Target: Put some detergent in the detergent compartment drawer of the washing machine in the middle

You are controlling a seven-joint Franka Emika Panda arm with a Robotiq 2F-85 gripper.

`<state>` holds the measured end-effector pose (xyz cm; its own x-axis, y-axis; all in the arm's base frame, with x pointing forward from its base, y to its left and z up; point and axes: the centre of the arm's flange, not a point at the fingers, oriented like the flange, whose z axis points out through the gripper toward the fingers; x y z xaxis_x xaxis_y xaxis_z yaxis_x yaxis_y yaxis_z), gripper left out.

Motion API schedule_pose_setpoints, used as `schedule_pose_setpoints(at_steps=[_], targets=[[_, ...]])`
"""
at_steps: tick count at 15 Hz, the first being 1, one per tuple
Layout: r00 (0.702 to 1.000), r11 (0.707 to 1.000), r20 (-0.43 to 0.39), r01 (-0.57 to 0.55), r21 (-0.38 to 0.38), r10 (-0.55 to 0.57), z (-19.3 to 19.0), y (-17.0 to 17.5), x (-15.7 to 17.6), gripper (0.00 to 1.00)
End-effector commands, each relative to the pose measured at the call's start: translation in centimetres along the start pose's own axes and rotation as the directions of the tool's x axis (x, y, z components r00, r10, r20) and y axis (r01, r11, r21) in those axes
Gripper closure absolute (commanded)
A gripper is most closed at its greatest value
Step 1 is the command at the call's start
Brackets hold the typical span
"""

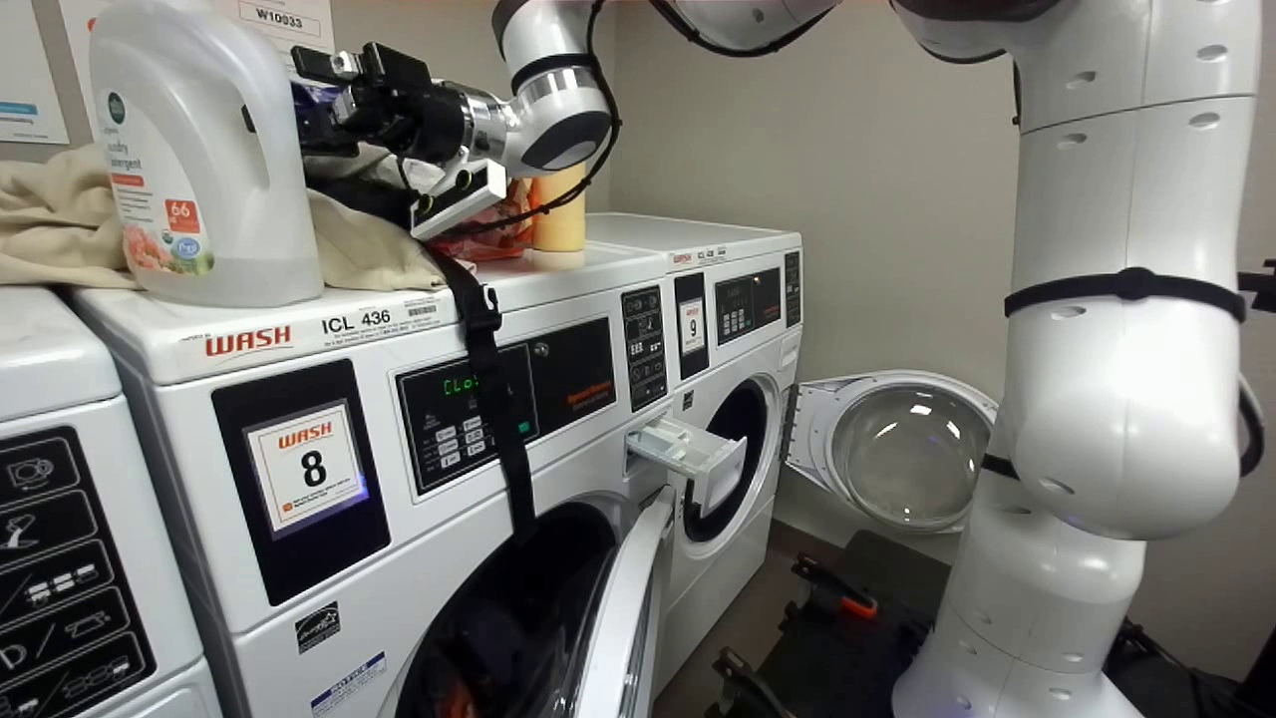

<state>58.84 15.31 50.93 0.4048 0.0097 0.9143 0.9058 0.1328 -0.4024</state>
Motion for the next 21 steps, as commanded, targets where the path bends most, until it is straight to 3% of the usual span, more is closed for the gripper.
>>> schedule_pose_setpoints(at_steps=[1, 2, 4, 12, 21], targets=[[0.999, 0.998, -0.049, 0.009, 0.055, -0.006, 0.7, 0.5, 0.5, 0.00], [0.999, 0.998, -0.051, 0.005, 0.057, -0.002, 0.7, 0.5, 0.4, 0.25], [0.999, 0.999, -0.043, -0.008, 0.038, 0.010, 0.6, 0.6, 0.1, 0.32], [0.999, 1.000, -0.027, -0.021, -0.018, 0.021, -0.1, 0.7, -0.5, 0.95], [0.998, 0.989, 0.017, 0.062, -0.134, -0.060, 2.4, -1.6, 2.9, 0.94]])
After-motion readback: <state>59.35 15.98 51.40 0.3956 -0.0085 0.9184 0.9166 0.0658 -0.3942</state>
